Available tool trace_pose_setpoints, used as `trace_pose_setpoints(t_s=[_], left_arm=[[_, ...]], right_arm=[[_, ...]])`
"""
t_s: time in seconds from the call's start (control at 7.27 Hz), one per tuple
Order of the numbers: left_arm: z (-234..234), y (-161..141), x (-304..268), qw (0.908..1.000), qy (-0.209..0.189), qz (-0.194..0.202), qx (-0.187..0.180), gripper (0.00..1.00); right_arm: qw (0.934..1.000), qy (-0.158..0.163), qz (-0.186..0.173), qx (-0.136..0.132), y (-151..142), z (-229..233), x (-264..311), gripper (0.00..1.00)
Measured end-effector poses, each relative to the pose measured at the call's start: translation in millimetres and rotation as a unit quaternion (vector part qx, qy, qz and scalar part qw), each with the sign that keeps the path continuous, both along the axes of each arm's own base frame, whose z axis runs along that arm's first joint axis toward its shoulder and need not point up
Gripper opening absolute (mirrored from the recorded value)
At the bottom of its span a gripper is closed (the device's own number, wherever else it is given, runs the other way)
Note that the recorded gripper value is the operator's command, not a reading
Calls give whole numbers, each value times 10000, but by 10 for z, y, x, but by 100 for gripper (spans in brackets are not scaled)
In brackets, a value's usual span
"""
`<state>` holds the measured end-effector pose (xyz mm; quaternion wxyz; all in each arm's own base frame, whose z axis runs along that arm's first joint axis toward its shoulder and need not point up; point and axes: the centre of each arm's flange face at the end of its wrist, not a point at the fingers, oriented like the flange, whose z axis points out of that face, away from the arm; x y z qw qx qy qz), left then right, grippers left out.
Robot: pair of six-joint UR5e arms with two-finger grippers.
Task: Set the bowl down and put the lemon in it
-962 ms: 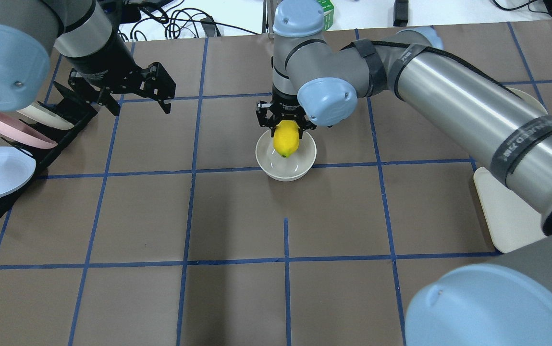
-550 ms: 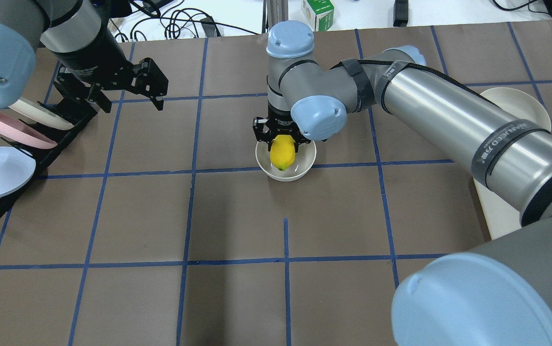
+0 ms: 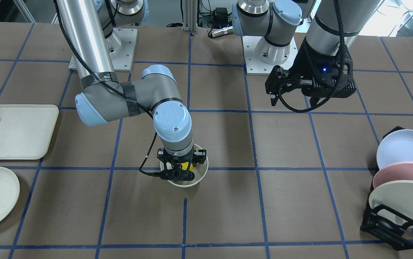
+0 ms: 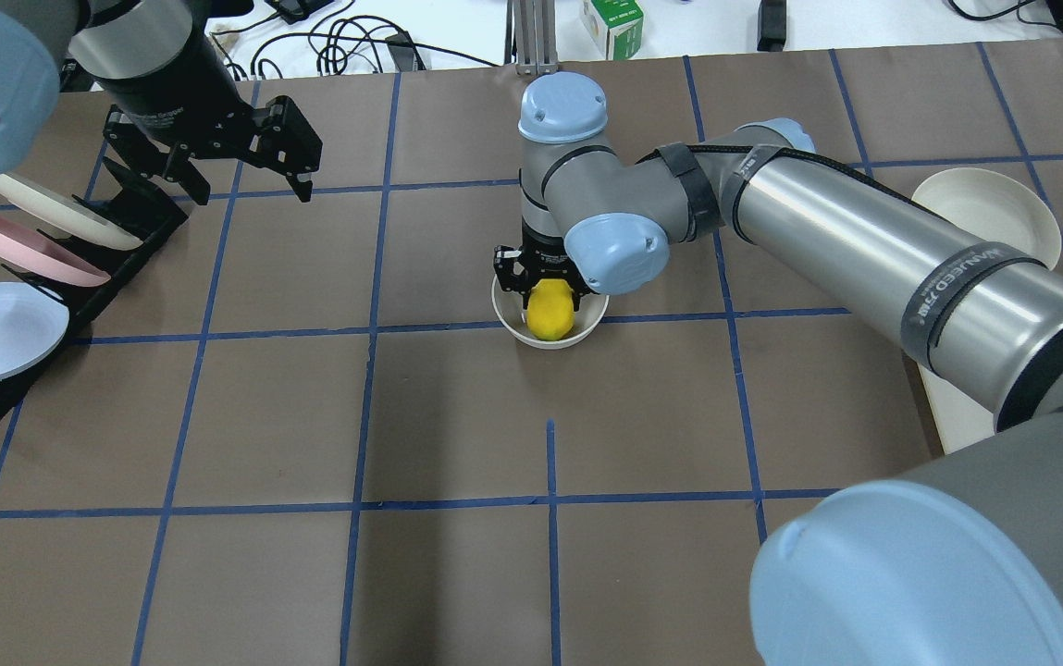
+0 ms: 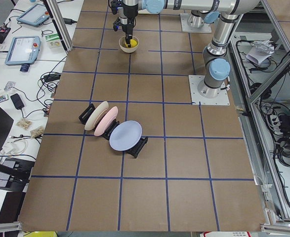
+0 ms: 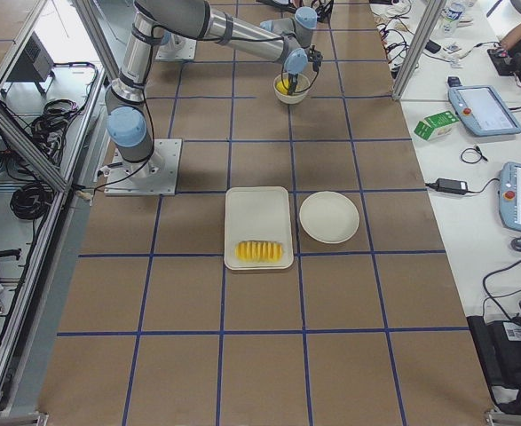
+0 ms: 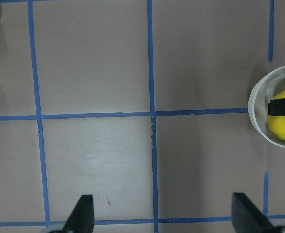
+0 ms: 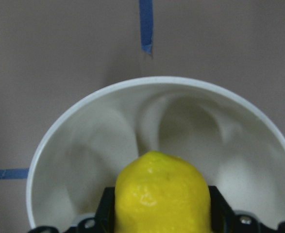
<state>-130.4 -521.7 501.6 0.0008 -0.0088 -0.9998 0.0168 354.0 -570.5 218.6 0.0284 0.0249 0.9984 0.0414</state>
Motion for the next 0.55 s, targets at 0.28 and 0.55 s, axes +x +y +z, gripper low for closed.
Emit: trace_pose_setpoints(t_s=[0.28, 0.55], left_arm=[[41, -12, 5, 10000, 17, 7, 0, 100], [32, 13, -7, 10000, 20, -4, 14, 100]], right_arm=[[10000, -7, -32, -25, -10, 17, -4, 100], [9999, -16, -96, -115, -36, 160, -33, 100]])
